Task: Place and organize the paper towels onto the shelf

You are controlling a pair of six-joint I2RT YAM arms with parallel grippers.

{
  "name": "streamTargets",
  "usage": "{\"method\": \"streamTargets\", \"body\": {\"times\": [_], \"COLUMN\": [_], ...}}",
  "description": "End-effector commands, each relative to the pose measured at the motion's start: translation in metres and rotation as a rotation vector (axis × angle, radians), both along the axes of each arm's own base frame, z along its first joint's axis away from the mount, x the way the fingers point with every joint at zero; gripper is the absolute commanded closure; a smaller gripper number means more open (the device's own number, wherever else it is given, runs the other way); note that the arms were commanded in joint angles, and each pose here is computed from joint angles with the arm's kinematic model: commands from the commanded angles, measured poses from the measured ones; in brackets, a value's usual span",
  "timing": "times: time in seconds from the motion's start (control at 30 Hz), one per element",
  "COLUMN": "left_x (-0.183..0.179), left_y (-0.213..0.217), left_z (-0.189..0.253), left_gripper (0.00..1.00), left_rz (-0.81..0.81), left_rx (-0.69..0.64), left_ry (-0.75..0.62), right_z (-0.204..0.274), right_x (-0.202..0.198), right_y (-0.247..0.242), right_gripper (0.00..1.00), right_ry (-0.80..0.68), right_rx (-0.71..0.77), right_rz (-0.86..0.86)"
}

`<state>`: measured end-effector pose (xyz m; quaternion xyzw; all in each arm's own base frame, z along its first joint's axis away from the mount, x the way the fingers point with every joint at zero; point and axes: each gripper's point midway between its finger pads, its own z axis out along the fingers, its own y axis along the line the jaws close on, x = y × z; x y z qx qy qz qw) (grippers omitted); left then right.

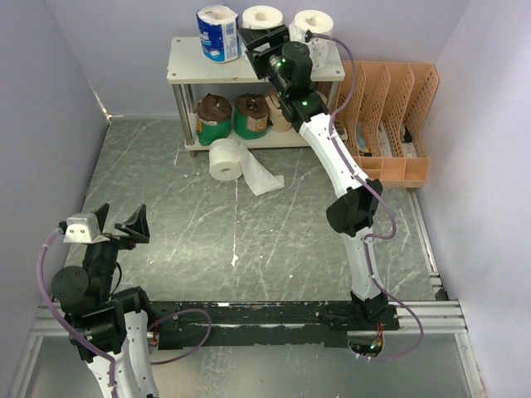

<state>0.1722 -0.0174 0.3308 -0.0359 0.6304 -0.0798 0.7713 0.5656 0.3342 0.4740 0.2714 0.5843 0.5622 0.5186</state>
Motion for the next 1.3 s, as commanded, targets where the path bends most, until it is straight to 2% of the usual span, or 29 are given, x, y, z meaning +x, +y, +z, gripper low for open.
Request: {"method": "streamTargets", "body": {"times": [0.0,0.07,0.13,0.2,0.23,0.33,0.5,0.63,0.77,0.83,0.9,1.0,1.27], "left_x": [-0.002,-0.002,-0.002,-0.002,-0.002,-0.002,0.000,0.000,0.000,0.000,0.000,0.000,-0.001], "left_y": [-0.005,-0.005,-0.004,-0.003,-0.002,-0.002,-0.006,-0.004,-0.002,-0.001,-0.001,-0.002,-0.003], "left_z": [0.007,0.007,0.007,0.007,0.006,0.007,0.006,0.006,0.006,0.007,0.006,0.006,0.007], "left_gripper": [0.01,0.01,0.01,0.01,0.01,0.01,0.01,0.01,0.01,0.01,0.01,0.01,0.01], "left_rz": [-0.023,-0.023,-0.019,-0.012,-0.008,-0.007,-0.033,-0.024,-0.010,-0.007,-0.006,-0.011,-0.016], "left_rx": [0.027,0.028,0.028,0.026,0.025,0.024,0.031,0.030,0.029,0.029,0.030,0.030,0.031], "left_ry": [-0.039,-0.038,-0.037,-0.035,-0.033,-0.035,-0.038,-0.035,-0.035,-0.035,-0.034,-0.035,-0.038], "right_z": [0.003,0.007,0.009,0.024,0.010,-0.082,-0.217,-0.274,-0.299,-0.311,-0.310,-0.309,-0.318], "right_x": [0.003,-0.005,-0.032,-0.091,-0.119,-0.181,-0.175,-0.162,-0.131,-0.115,-0.101,-0.087,-0.070], "right_y": [0.001,0.000,0.010,0.021,0.031,0.037,-0.023,-0.021,-0.020,-0.015,-0.008,0.004,0.036], "right_gripper": [0.29,0.20,0.02,0.00,0.00,0.00,0.00,0.02,0.03,0.06,0.09,0.14,0.14], "right_ry": [-0.022,-0.047,-0.119,-0.285,-0.365,-0.478,-0.345,-0.421,-0.459,-0.467,-0.485,-0.505,-0.553], "right_rx": [0.026,-0.026,-0.176,-0.405,-0.564,-0.964,-1.457,-1.784,-2.022,-2.092,-2.091,-2.054,-1.917], "right_rz": [0.011,0.014,0.046,0.039,0.020,-0.018,-0.090,-0.006,-0.052,-0.051,-0.055,-0.045,0.099]}}
